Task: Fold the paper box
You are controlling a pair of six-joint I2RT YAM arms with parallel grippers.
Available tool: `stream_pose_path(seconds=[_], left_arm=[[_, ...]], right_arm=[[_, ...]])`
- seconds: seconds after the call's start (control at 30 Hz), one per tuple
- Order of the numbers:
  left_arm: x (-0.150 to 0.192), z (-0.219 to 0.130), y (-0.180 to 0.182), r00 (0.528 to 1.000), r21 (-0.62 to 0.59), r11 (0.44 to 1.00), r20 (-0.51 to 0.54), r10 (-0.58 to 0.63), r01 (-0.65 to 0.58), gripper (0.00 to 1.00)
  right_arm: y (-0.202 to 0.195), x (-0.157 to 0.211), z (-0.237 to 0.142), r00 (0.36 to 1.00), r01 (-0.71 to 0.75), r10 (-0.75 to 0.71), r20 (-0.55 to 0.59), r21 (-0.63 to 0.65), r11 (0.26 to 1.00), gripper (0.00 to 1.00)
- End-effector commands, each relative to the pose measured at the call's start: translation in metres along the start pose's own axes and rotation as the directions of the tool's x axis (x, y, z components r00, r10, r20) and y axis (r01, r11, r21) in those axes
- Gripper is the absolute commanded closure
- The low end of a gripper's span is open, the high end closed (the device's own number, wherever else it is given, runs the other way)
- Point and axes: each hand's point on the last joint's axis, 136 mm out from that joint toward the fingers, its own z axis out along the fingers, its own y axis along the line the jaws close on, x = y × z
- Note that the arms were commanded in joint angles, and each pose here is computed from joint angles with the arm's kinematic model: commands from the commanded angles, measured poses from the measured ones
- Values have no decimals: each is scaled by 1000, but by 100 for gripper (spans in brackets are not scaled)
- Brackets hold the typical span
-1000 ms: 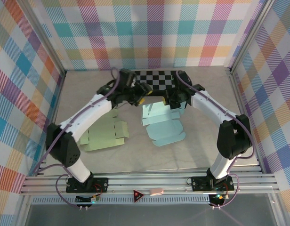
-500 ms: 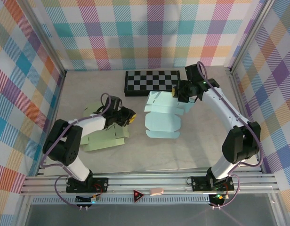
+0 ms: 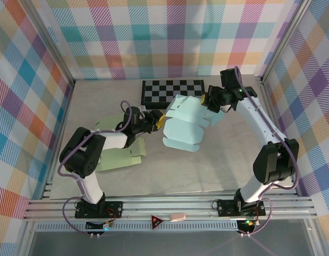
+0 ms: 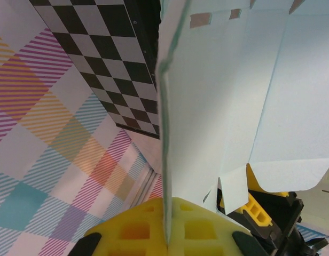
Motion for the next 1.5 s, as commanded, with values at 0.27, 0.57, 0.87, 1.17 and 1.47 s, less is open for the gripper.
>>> stream_pose_path(seconds=[0.27, 0.57, 0.87, 1.17, 1.47], left_arm=[[26, 0, -41, 989, 76, 988, -42, 140, -136, 54], [46, 8, -25, 963, -55, 964, -89, 255, -260, 46], [44, -22, -4, 948, -250, 915, -90, 305, -318, 39], [44, -108, 37, 942, -474, 818, -93, 322, -326, 34], [13, -116, 30, 914, -465, 793, -107, 390, -393, 52]], right_arm=[[-6, 1, 9, 997, -67, 68, -43, 28, 997, 100], [-8, 3, 10, 997, -57, 59, -55, 40, 998, 100], [-7, -9, 10, 994, 108, -108, 9, 13, 994, 100], [-6, -2, 33, 874, 485, -473, 109, -140, 863, 100], [-23, 6, 62, 812, 577, -577, 85, -255, 775, 100]])
